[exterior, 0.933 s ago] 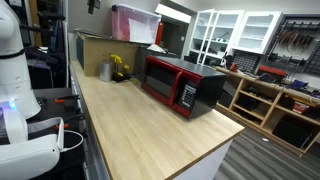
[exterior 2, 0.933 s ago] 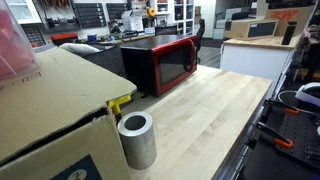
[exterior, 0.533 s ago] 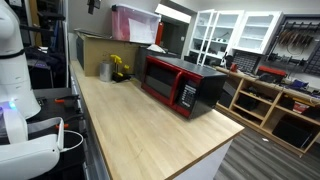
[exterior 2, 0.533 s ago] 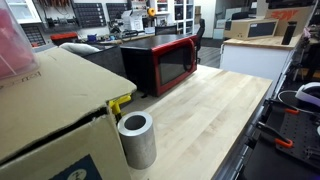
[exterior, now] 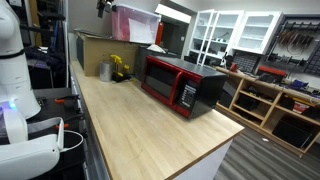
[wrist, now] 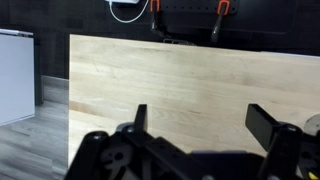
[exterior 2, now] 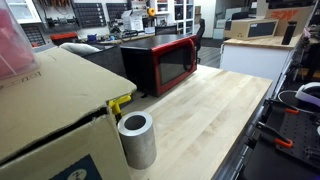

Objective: Open the microwave door

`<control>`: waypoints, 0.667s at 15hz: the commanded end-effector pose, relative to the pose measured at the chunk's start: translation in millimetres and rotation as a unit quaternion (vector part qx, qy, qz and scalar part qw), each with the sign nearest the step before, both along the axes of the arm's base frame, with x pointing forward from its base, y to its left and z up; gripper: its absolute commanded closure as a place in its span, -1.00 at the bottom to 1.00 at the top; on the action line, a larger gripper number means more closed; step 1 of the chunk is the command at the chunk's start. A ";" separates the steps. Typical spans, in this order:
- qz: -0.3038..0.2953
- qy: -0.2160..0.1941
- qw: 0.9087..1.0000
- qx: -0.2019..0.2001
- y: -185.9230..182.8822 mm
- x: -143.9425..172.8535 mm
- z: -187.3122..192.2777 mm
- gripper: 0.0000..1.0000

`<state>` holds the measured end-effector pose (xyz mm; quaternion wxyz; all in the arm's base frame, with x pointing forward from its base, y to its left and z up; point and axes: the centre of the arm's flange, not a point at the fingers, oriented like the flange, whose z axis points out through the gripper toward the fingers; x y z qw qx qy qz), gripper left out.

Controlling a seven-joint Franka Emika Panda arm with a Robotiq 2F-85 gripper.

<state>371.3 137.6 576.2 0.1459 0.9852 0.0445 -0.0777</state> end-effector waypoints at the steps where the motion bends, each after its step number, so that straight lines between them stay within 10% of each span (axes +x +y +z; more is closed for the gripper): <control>1: 0.014 -0.013 1.000 -0.007 -19.2 51.1 -1.1 -1.00; 10: -0.005 -0.003 0.996 -0.084 -84.7 103.7 -53.7 -1.00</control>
